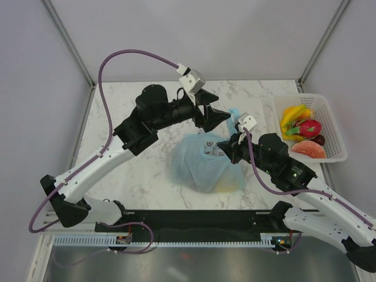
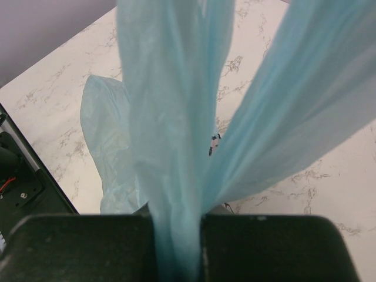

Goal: Place the fake fruits into the plastic bag and tie a complex knot
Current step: Adjust the plastic bag at the center of the board.

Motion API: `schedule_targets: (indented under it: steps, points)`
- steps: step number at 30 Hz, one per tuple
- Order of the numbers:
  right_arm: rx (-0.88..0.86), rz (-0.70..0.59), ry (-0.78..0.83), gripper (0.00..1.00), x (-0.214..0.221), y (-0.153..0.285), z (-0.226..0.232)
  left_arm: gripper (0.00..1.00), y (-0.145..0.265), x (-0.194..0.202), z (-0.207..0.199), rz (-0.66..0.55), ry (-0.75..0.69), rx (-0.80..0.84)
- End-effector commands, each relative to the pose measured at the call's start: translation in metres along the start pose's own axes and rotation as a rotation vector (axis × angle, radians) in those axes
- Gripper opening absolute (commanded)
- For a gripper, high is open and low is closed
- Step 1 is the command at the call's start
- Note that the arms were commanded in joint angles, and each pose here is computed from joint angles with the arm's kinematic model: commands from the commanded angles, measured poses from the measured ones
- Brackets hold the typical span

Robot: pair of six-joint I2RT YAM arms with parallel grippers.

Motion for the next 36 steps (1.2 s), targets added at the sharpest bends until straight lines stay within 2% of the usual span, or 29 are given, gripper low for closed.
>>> schedule_targets:
  steps: [1, 7, 10, 11, 12, 13, 16, 24, 31, 36]
  points:
    - [0.004, -0.058, 0.003, 0.0, -0.012, 0.003, -0.001, 0.8, -0.009, -0.008, -0.006, 0.003, 0.062, 0.056]
    - [0.004, -0.057, 0.005, 0.0, -0.011, 0.003, -0.001, 0.68, -0.026, 0.007, -0.004, 0.064, 0.121, 0.1]
    - [0.005, -0.058, 0.005, 0.0, -0.011, 0.003, -0.001, 0.56, -0.031, 0.01, -0.005, 0.077, 0.126, 0.128]
    - [0.004, -0.061, 0.005, 0.0, -0.012, 0.004, -0.001, 0.44, -0.031, 0.01, -0.006, 0.079, 0.123, 0.137]
    - [0.004, -0.058, 0.005, 0.0, -0.011, 0.004, -0.001, 0.36, -0.031, 0.011, -0.005, 0.079, 0.12, 0.137]
    - [0.004, -0.061, 0.005, 0.0, -0.012, 0.005, -0.001, 0.2, -0.03, 0.008, -0.004, 0.07, 0.114, 0.132]
    - [0.005, -0.063, 0.005, 0.0, -0.012, 0.005, -0.001, 0.02, -0.027, 0.009, 0.009, 0.055, 0.126, 0.052]
    - [-0.024, -0.058, 0.003, 0.0, -0.011, 0.006, 0.003, 0.02, -0.009, 0.018, 0.05, 0.047, 0.148, -0.158]
    - [-0.004, -0.057, 0.0, 0.0, -0.011, 0.008, 0.0, 0.02, 0.006, 0.025, 0.062, 0.032, 0.143, -0.258]
    - [-0.004, -0.046, -0.004, 0.0, -0.008, 0.009, 0.0, 0.02, 0.027, 0.028, 0.079, 0.035, 0.107, -0.417]
Point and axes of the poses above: each gripper's point midway between its finger pads, its own y axis back along the fingers, its own z axis along the line the jaws close on, x = y × z, the point moved 4 cm from there along y, back along the fingers, and after that the axes turned 8 degrees about y, right-handed, at the moved point
